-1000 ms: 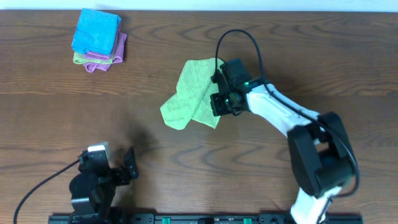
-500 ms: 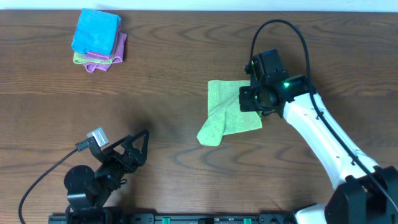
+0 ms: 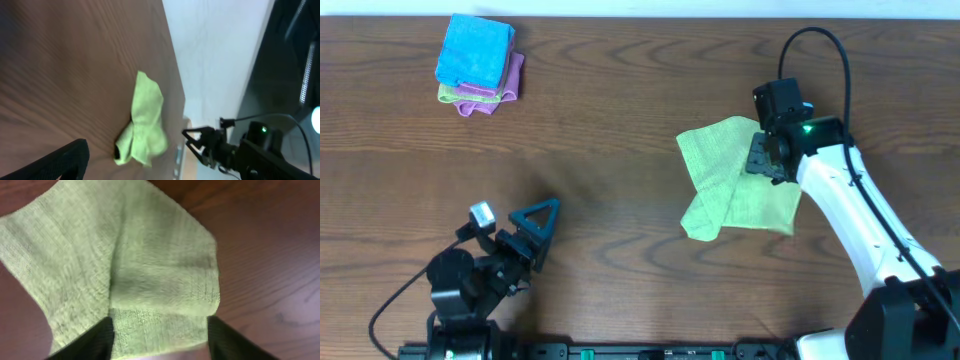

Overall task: Fold the cloth
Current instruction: 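Drag the towel flat across the table with the right gripper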

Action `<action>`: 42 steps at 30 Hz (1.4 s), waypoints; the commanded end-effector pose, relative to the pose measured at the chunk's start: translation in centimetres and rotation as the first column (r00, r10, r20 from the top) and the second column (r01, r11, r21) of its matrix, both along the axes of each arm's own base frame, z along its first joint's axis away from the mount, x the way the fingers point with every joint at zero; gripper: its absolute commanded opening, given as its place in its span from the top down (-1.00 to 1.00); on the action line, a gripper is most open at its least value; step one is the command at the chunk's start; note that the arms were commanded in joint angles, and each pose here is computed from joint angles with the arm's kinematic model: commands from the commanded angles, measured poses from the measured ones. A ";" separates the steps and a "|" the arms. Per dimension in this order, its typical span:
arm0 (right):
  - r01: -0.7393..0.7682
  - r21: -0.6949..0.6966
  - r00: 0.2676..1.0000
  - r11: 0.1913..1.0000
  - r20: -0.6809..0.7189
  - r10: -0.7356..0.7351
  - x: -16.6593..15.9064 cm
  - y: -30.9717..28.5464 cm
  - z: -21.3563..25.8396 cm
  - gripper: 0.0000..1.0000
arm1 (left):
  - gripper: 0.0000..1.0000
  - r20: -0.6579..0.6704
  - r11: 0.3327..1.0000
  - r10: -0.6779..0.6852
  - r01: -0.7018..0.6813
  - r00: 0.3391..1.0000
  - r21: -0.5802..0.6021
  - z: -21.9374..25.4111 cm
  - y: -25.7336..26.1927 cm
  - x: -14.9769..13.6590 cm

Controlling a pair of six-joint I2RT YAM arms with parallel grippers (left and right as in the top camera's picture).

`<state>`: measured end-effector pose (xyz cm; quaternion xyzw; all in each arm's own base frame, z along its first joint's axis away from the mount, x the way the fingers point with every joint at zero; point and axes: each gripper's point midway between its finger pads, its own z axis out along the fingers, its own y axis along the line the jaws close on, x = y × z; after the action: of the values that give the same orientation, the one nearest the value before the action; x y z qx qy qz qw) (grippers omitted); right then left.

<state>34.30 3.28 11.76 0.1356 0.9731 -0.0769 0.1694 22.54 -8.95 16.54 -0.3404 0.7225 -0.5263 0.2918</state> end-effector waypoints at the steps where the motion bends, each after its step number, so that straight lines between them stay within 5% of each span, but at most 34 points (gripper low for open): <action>1: -0.137 0.083 0.989 0.987 -0.039 0.141 -0.5 1.9 -0.3 -0.39 | -0.91 -0.004 0.996 -0.079 0.078 0.997 -0.043 0.4 -1.2 0.1; 5: -0.359 0.284 0.919 0.889 -0.059 0.390 -2.2 6.2 -0.4 -0.41 | -0.91 0.017 0.994 -0.097 0.097 0.995 -0.045 0.7 -1.3 1.1; 12: -0.442 0.438 0.859 0.783 -0.043 0.510 -4.0 9.6 -2.2 -0.35 | -0.91 0.068 0.989 -0.147 0.148 0.987 -0.002 0.8 -1.7 2.2; 21: -0.601 0.289 0.792 0.745 0.094 0.603 1.1 13.7 -6.3 -0.36 | -0.91 0.096 0.979 -0.202 0.204 0.975 -0.004 1.2 -2.3 2.1; 33: -0.598 0.092 0.794 0.796 0.206 0.572 7.5 14.2 -9.7 -0.24 | -0.91 0.183 0.951 -0.302 0.308 0.936 -0.005 3.1 -3.6 1.1; 42: -0.589 0.087 0.800 0.803 0.207 0.564 8.2 14.3 -11.3 -0.18 | -0.91 0.182 0.955 -0.292 0.297 0.939 -0.003 3.0 -3.5 1.2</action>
<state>42.46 17.47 1.85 -0.1452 0.9499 0.0715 0.2674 23.83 -12.27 19.02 -0.1990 0.7278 -0.6025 0.2601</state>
